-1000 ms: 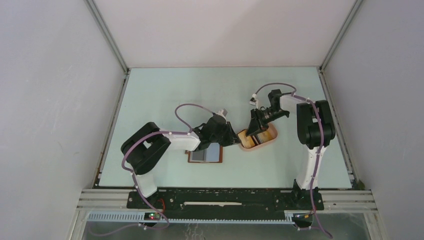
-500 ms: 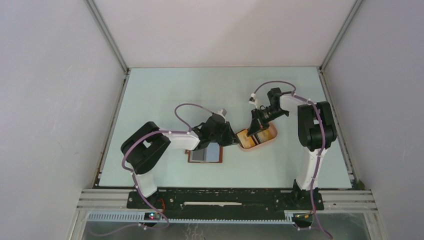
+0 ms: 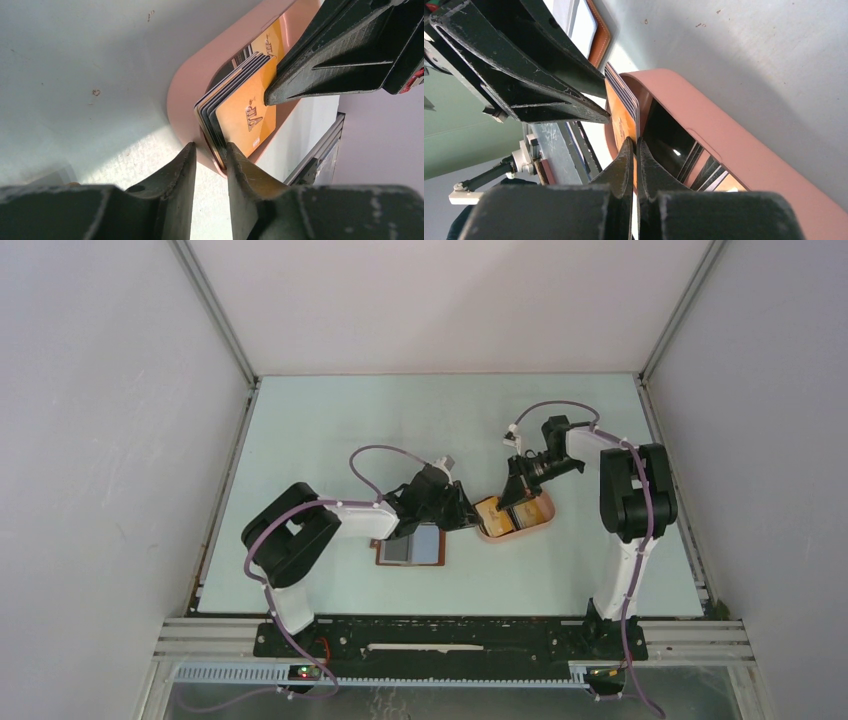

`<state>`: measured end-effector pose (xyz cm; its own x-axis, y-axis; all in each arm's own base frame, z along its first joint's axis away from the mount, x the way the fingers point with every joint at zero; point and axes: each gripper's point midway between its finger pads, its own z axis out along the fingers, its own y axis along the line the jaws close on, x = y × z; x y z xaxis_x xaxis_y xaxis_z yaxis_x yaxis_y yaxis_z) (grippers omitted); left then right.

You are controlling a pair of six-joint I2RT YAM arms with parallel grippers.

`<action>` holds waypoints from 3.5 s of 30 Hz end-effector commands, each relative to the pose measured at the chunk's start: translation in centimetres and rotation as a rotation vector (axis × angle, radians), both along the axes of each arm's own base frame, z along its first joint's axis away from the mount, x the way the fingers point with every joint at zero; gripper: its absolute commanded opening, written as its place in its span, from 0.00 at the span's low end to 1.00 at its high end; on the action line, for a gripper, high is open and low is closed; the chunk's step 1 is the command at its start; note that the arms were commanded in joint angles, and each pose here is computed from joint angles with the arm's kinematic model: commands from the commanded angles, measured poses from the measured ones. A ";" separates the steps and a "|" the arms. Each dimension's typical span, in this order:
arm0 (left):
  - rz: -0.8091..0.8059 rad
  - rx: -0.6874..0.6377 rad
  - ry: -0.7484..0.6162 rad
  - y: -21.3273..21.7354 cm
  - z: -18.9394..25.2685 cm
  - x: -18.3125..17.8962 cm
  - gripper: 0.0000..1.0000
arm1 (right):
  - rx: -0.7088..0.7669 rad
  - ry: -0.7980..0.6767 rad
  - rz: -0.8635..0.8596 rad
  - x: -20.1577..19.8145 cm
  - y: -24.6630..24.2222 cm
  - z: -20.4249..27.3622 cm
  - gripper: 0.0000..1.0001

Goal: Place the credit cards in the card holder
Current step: Pick up the credit card from the storage box.

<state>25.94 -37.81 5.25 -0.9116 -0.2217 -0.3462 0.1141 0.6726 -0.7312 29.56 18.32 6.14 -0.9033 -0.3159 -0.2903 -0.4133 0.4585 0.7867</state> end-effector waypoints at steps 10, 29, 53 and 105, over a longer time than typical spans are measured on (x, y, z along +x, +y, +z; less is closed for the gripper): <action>-0.055 -0.151 -0.197 -1.0 7.2 1.8 0.52 | 0.056 -0.117 0.005 0.8 -0.8 2.7 0.00; -0.183 -0.190 -0.469 2.0 11.2 3.4 0.66 | 0.114 -0.224 0.050 0.3 -0.8 4.9 0.00; -0.303 -0.257 -0.448 0.3 8.9 4.0 0.71 | 0.196 -0.300 0.065 -0.1 -1.1 7.1 0.00; -0.371 -0.524 -0.326 -4.2 8.8 3.2 0.00 | 0.142 -0.253 0.046 0.0 -1.4 5.5 0.61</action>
